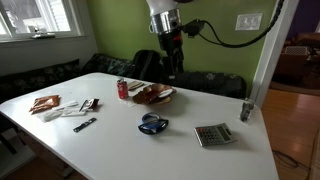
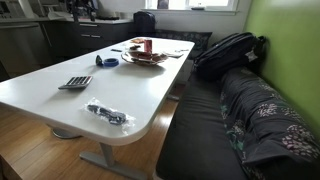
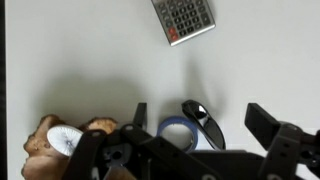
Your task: Put the glasses on the wooden tray
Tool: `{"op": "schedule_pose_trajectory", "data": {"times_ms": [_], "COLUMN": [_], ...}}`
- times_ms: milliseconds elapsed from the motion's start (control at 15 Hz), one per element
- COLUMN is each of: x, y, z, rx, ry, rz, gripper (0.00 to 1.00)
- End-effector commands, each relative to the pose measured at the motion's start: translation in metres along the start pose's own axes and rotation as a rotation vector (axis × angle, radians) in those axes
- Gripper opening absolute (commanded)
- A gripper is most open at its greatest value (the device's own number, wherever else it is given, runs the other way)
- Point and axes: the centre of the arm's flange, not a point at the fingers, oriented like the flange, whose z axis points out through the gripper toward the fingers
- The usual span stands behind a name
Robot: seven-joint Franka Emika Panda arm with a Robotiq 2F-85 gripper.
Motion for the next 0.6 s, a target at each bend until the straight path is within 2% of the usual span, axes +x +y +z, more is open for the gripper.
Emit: {"op": "schedule_pose_trajectory", "data": {"times_ms": [0, 200, 333, 533], "x": [0.03, 0.072, 0.086, 0.103], "y": [-0.008, -0.008, -0.008, -0.007], "z": [0.071, 0.115, 0.143, 0.173], "rx": [-0.019, 0.013, 0.061, 0.079], "ry": [0.148, 0.285, 0.319, 0.349], "rz": [-0.149, -0.273, -0.375, -0.521], "gripper": [1.0, 1.0, 1.0, 1.0]}}
